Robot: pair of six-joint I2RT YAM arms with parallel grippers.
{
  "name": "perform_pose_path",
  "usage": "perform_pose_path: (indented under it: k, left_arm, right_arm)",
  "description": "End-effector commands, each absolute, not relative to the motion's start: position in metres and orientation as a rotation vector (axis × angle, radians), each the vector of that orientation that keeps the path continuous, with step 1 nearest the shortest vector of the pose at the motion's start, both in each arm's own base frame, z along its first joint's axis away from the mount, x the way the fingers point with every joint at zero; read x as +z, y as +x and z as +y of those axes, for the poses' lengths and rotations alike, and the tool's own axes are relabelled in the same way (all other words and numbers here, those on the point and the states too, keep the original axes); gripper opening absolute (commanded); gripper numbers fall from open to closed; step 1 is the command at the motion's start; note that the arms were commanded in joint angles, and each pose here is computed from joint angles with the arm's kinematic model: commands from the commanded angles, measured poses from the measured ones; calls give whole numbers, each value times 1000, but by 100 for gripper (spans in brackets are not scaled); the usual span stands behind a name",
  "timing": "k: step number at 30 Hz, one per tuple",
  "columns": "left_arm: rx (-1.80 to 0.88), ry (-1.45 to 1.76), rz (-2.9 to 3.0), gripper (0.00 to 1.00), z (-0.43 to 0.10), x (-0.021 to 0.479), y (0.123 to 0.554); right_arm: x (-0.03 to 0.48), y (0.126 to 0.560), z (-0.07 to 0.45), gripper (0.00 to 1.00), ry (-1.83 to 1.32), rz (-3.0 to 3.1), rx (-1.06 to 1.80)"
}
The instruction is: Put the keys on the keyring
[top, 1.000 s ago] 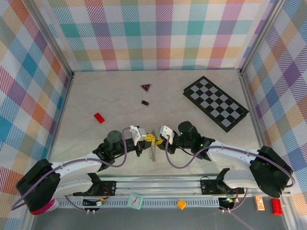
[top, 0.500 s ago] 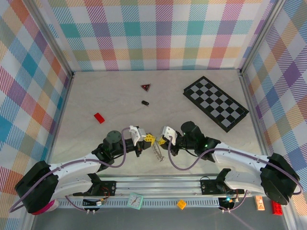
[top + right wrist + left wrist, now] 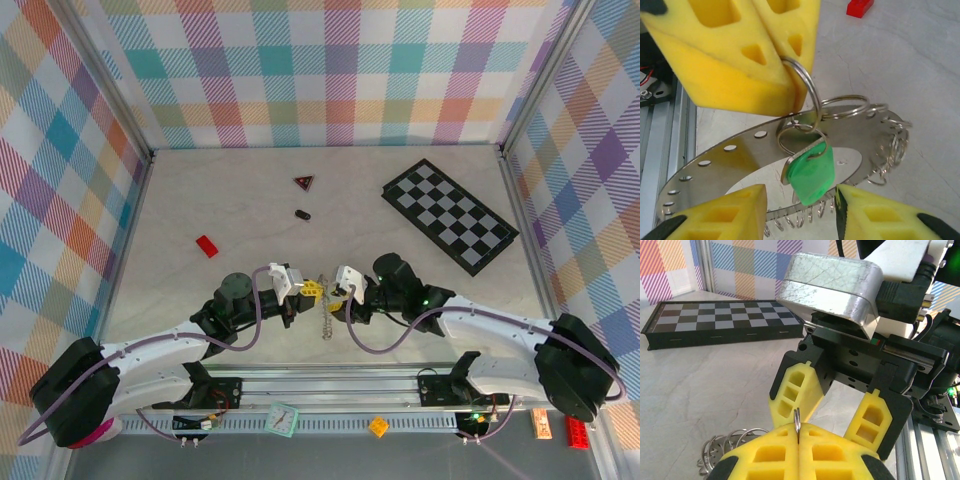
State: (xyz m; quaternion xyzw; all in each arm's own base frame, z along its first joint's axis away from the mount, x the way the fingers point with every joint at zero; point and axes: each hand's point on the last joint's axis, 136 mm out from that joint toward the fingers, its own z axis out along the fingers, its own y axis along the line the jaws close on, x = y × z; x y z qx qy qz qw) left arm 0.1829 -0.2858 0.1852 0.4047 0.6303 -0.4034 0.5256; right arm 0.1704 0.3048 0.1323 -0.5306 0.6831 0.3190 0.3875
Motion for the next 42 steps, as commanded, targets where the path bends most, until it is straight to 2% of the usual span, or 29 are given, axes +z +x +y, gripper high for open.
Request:
perform_pose_path:
  k: [1,7,9,12,17,19,36,42]
  left_arm:
    - [-987,990,1423,0,-290,203,175]
    - [-990,987,1421,0,-291,204,176]
    - [-990,987,1420,0,-291,204,175]
    - [-980,983,1425,0,-291,204,177]
    - [-965,984,1434,0,-290,203,179]
    - [-959,988,1439,0,-291,202,180]
    - [-886,1082,1523,0,-288,185,179]
    - [-891,1071,1485,0,-287,193,177]
  right_arm:
    - [144,167,316,42,-1338,1679,886]
    - [146,177,325,43,-1294,1659,892]
    - [146,181,325,39,-1281,1659,870]
    - [147,183,323,29,-1277,1652,845]
    - [151,182,315,6,-1278,1640,805]
    - [152,182,312,0,-1286,1640,787]
    - [184,183,298,0,-1378,1626,637]
    - [179,183,296,0,-1399,1650,620]
